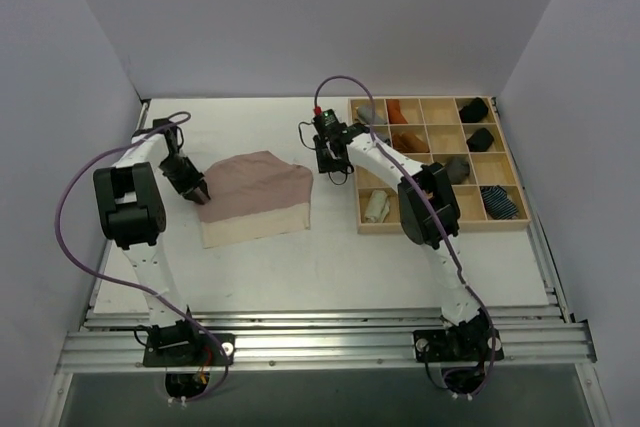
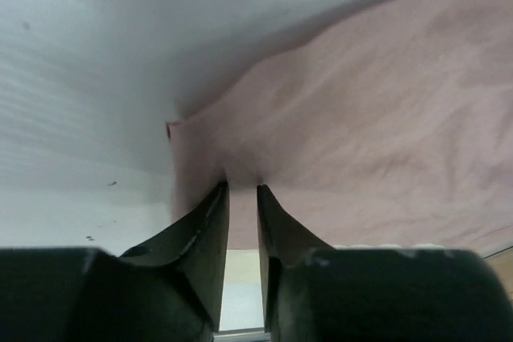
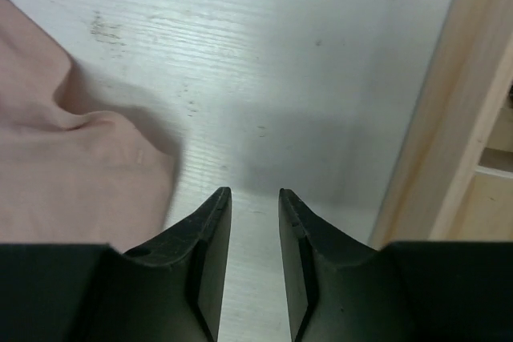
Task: Roll the underwear
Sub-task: Flatten the underwear, then fold the underwear
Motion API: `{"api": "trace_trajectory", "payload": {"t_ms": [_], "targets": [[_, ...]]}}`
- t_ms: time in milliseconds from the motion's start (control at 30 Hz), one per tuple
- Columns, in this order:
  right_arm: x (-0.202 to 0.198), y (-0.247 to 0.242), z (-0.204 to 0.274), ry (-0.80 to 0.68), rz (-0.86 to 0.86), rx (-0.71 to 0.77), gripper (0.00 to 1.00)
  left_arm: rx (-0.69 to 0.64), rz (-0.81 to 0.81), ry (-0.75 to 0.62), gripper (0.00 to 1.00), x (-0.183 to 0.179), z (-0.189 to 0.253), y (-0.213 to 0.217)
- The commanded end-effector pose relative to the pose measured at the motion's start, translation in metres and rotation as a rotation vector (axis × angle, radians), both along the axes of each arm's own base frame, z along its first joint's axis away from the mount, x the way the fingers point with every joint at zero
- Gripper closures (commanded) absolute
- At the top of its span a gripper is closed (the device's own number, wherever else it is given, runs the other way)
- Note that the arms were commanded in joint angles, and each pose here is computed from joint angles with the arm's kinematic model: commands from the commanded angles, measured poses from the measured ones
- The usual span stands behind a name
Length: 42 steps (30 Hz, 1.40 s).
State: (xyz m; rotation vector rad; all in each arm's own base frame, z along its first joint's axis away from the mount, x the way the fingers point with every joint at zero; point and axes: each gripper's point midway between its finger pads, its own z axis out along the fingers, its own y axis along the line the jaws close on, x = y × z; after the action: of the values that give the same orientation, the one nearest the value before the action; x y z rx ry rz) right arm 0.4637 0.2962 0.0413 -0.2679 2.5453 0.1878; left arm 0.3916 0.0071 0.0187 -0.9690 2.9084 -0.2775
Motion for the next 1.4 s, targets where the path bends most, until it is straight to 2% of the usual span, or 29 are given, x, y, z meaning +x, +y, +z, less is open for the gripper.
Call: {"api": "trace_trajectory", "payload": {"t_ms": [0,33,133,300,433,600,733,800,900,967,1033,1367], "targets": [[-0.008,-0.01,0.031,0.0,-0.029,-0.034,0.73,0.038,0.001,-0.141,0.63,0.039,0.038,0.008],[-0.015,-0.003,0.038,0.0,-0.016,-0.008,0.71,0.043,0.009,-0.167,0.58,0.04,0.052,0.009],[-0.031,0.021,0.05,0.008,0.062,0.083,0.71,0.032,0.022,-0.178,0.52,0.037,0.065,0.006],[-0.044,0.038,0.024,0.048,0.091,0.106,0.73,0.061,0.045,-0.159,0.52,0.014,0.073,0.009],[-0.043,0.056,0.021,0.033,0.117,0.17,0.72,0.099,0.096,-0.14,0.52,-0.01,0.079,0.022],[-0.046,0.053,-0.012,0.079,0.063,0.096,0.72,0.04,0.144,-0.063,0.53,-0.031,0.062,0.026],[-0.063,0.033,-0.04,0.142,0.002,0.025,0.78,0.005,0.133,-0.074,0.54,-0.031,0.058,0.02],[-0.069,0.032,-0.038,0.135,-0.015,0.047,0.78,0.017,0.133,-0.085,0.54,-0.032,0.063,0.022],[-0.089,0.032,-0.049,0.142,-0.031,0.03,0.82,0.031,0.128,-0.101,0.54,-0.031,0.071,0.025],[-0.107,0.036,-0.058,0.159,-0.026,0.01,0.92,0.033,0.127,-0.093,0.54,-0.033,0.073,0.025],[-0.122,0.038,-0.058,0.172,-0.059,0.005,0.97,0.042,0.13,-0.081,0.54,-0.036,0.074,0.026],[-0.255,0.04,-0.051,0.222,-0.136,-0.052,0.97,0.048,0.102,-0.068,0.54,-0.048,0.079,0.031]]}}
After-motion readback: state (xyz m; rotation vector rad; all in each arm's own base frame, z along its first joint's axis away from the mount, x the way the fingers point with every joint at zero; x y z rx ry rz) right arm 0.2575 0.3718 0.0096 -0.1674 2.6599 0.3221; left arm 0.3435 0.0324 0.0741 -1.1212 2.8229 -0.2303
